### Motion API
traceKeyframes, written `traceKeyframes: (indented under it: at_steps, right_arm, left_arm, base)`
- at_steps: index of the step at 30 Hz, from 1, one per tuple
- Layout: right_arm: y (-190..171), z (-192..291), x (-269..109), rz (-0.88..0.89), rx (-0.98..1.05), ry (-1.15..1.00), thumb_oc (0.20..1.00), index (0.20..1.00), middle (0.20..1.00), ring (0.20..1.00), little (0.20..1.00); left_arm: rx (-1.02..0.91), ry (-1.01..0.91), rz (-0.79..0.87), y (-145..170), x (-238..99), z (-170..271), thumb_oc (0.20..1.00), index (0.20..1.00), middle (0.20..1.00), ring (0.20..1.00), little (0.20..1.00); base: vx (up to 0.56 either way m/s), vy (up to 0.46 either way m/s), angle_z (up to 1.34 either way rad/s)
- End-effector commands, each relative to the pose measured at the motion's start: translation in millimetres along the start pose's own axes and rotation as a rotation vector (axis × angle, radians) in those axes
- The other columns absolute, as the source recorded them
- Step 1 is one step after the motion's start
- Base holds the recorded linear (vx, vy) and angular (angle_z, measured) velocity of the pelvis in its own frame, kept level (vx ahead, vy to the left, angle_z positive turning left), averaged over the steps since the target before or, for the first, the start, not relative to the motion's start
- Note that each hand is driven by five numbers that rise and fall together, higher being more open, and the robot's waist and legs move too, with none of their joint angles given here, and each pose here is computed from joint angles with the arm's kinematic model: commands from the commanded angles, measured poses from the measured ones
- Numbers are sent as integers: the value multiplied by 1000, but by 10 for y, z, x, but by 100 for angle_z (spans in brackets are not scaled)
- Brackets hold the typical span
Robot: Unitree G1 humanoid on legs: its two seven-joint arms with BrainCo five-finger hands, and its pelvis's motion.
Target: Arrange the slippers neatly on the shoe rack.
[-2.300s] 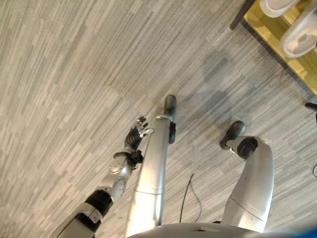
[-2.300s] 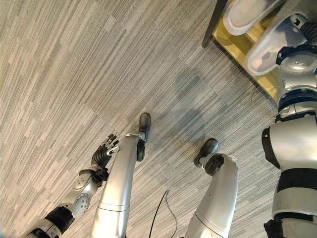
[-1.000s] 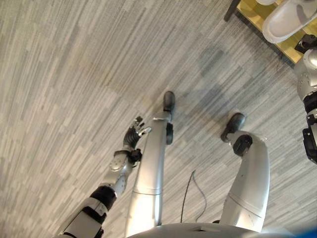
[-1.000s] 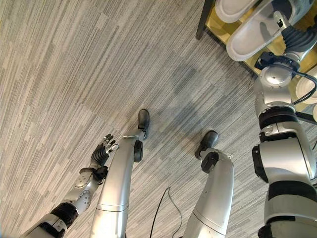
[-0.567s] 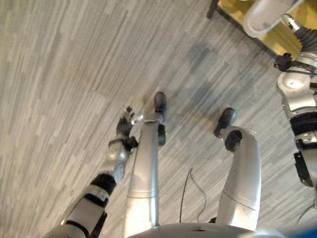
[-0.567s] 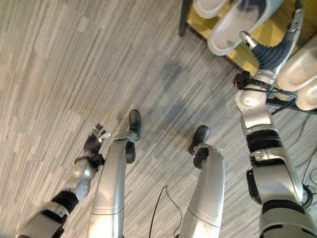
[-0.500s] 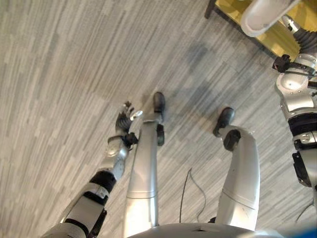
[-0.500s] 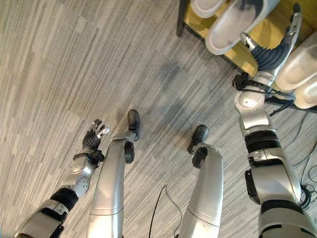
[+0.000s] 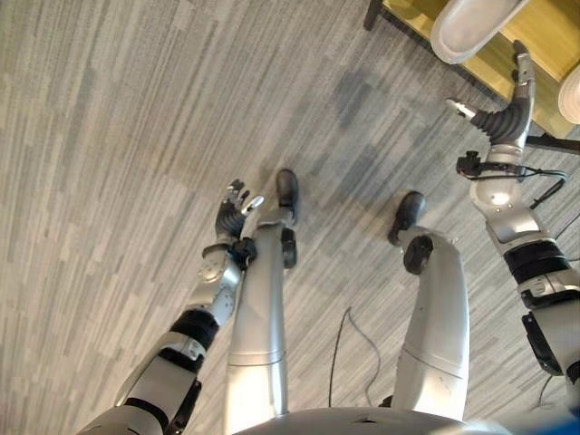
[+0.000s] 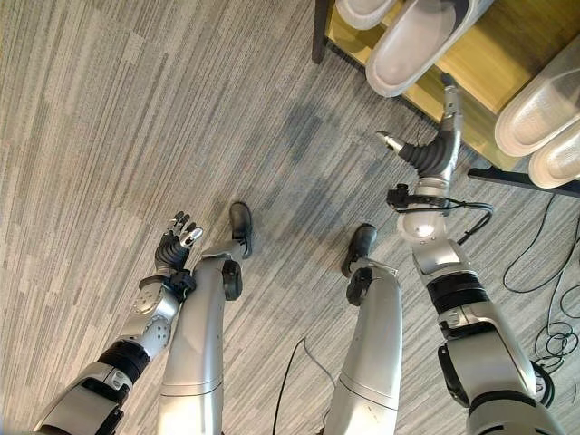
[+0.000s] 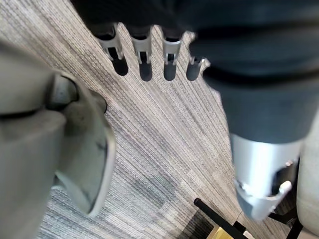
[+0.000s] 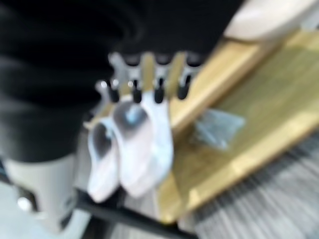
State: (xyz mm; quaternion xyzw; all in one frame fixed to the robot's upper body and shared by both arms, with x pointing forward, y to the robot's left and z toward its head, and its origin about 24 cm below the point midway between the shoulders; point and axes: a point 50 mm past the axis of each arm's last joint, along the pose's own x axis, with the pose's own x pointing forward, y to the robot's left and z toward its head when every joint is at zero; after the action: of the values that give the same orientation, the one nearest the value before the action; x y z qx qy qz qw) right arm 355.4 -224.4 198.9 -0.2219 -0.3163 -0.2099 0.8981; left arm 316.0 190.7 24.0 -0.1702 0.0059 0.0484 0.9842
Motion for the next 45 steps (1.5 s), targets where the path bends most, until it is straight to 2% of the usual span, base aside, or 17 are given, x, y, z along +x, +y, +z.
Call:
traceKeyframes:
  at_steps: [1, 11, 24, 45]
  right_arm:
    - [-9, 154, 71, 18, -6, -89, 1000, 1000, 1000, 1000, 1000]
    - [144, 196, 42, 59, -17, -101, 1000, 1000, 1000, 1000, 1000]
    - [170, 103, 24, 41, -47, -59, 1000, 1000, 1000, 1000, 1000]
    - [233, 168, 357, -17, -103, -11, 1000, 1000, 1000, 1000, 1000]
  left_arm:
    - [-30, 51, -8, -133, -101, -219, 1000, 1000, 1000, 1000, 1000]
    - [-32, 30, 3, -123, -55, -157, 1000, 1000, 1000, 1000, 1000]
    - [-22, 36, 26, -82, -52, -174, 1000, 1000, 1000, 1000, 1000]
    - [9, 43, 83, 37, 14, -137, 1000, 1000, 1000, 1000, 1000]
  base:
    - [0, 0, 0]
    - [-2, 2, -1]
    - [0, 0, 0]
    - [0, 0, 0]
